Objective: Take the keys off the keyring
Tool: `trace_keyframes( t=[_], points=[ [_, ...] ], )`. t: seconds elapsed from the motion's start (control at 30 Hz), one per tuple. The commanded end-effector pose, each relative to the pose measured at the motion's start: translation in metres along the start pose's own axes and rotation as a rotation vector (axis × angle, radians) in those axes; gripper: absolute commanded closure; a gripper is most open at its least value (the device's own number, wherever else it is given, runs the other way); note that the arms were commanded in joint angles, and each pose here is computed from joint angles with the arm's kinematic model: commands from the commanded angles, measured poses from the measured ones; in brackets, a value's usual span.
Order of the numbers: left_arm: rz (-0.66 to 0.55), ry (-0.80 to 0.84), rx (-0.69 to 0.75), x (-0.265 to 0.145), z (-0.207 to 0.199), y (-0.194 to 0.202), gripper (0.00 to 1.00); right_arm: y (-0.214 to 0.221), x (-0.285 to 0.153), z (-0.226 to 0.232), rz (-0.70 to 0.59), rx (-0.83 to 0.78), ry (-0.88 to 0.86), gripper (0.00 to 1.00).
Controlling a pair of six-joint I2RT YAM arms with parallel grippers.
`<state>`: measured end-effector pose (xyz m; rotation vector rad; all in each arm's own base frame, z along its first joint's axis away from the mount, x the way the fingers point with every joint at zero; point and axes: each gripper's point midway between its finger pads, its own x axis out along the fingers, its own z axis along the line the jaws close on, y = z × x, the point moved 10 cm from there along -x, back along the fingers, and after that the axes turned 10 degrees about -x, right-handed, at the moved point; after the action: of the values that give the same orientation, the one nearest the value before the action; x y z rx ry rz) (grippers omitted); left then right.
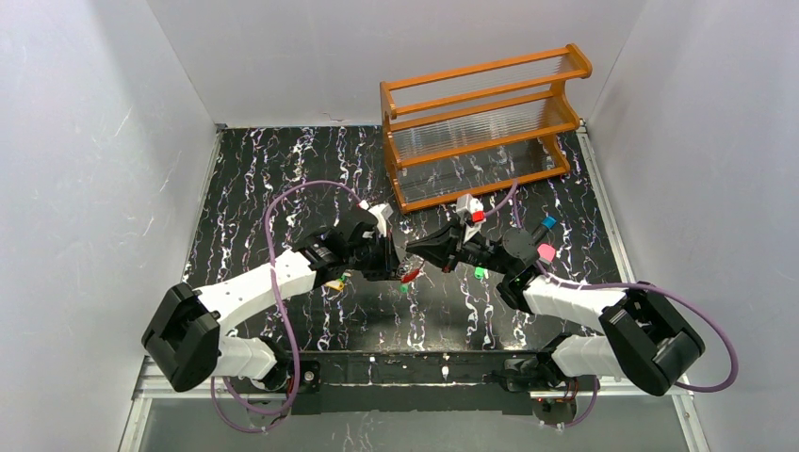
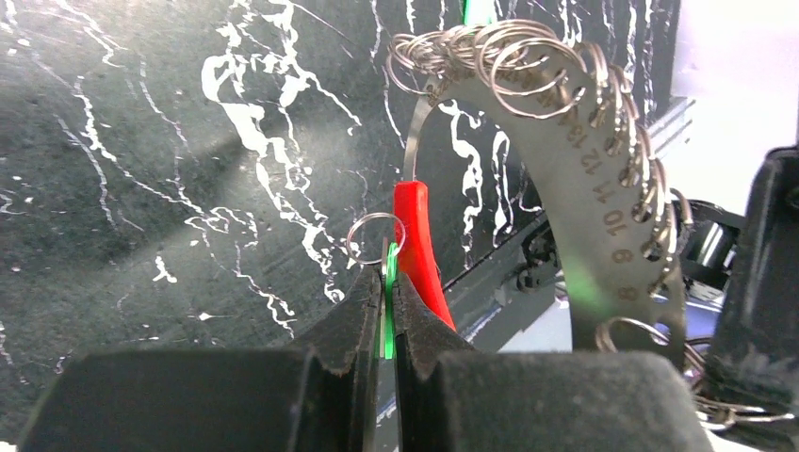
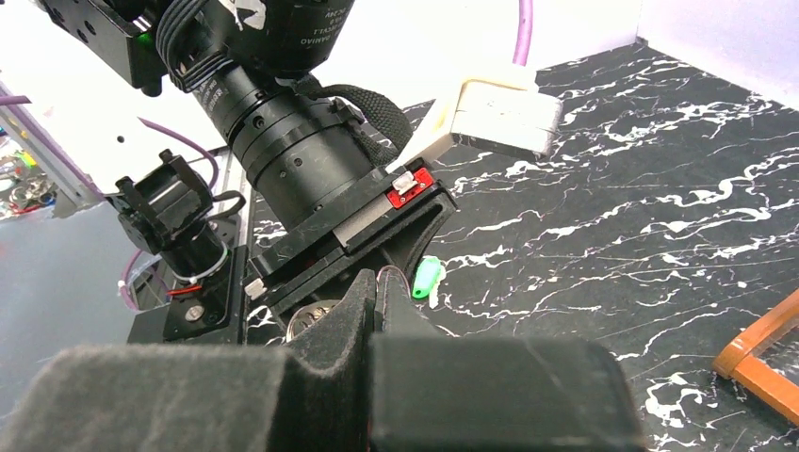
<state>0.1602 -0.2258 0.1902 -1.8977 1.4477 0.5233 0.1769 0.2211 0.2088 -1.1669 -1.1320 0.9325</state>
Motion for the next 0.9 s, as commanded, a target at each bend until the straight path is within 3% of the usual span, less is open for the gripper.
trace_keyframes(
  t=[0.0,0.23,0.57,0.87],
  points=[
    [-0.075,-0.078,0.036,-0.006,0.004,-0.003,1.0,-0.012,-0.003,-0.002,-0.052,-0.107,0.035,0.99],
    [-0.231,-0.317,0.084,-0.022,0.029,-0.008,1.0,-0.002,-0.016,-0.008,0.094,-0.151,0.141,0.99],
    [-0.257,-0.289,-0.019,0.016,0.062,0.008,0.99,0.006,-0.027,-0.016,0.212,-0.162,0.277,0.99],
    [-0.336,-0.317,-0.072,0.013,0.086,0.011,0.57,0.014,-0.024,-0.02,0.254,-0.139,0.268,0.99]
  ],
)
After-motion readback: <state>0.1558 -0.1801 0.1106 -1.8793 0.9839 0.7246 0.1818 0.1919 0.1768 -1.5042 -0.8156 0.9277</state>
